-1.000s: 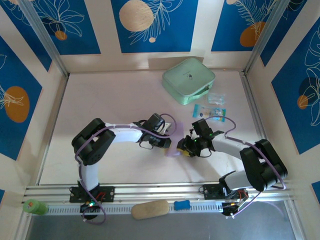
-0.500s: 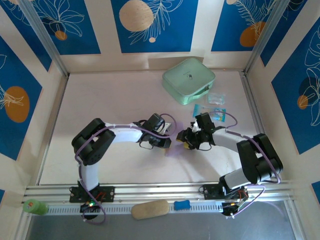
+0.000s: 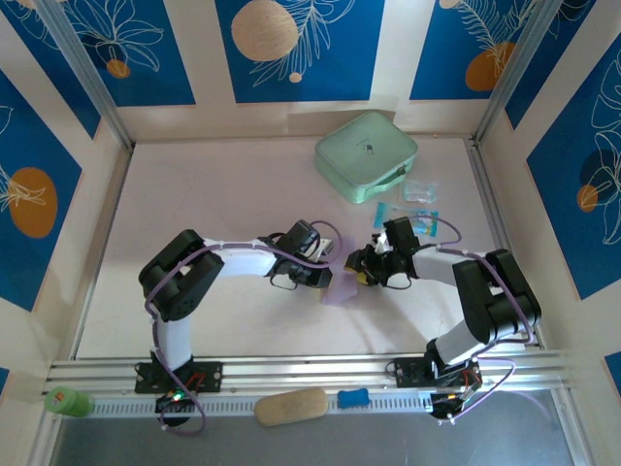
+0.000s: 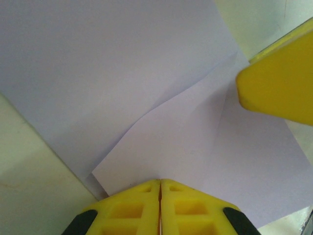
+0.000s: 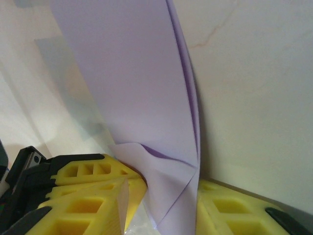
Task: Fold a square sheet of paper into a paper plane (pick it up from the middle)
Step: Turn over the paper at the center of the table.
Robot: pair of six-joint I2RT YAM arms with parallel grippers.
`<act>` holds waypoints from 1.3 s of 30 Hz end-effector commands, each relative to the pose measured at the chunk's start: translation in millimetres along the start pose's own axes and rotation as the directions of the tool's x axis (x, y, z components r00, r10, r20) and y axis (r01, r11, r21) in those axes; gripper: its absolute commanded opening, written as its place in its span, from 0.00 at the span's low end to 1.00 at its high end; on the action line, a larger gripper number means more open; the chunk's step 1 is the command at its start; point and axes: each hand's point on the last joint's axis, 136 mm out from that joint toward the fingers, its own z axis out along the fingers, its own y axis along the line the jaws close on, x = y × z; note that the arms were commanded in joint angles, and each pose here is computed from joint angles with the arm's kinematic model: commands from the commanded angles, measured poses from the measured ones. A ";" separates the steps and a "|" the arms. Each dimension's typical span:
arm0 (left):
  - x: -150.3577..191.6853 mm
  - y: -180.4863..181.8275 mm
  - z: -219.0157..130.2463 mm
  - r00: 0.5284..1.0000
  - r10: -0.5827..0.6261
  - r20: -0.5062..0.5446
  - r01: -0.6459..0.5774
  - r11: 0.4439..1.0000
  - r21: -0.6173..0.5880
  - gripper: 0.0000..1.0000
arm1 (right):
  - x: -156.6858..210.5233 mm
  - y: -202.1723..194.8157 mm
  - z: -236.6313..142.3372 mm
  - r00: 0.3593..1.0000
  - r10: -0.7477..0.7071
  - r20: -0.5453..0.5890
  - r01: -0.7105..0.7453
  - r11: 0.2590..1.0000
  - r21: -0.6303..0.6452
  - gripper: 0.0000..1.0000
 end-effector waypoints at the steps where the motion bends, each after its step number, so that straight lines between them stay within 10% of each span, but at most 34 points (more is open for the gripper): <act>1: 18.3 8.9 -2.5 0.997 -0.044 -0.061 0.042 0.999 -0.029 0.08 | 2.5 -6.3 3.1 1.000 0.007 -0.028 -0.008 1.000 -0.019 0.34; 29: 10.1 -1.8 -15.5 0.999 -0.033 -0.020 0.033 0.999 -0.011 0.18 | -4.4 -2.5 4.3 0.997 -0.067 -0.022 0.065 0.994 -0.089 0.05; 39: 0.7 -10.1 -36.3 0.997 -0.016 0.078 0.016 1.000 -0.001 0.21 | 3.2 -14.3 -11.6 1.000 0.022 0.023 -0.023 0.997 0.074 0.05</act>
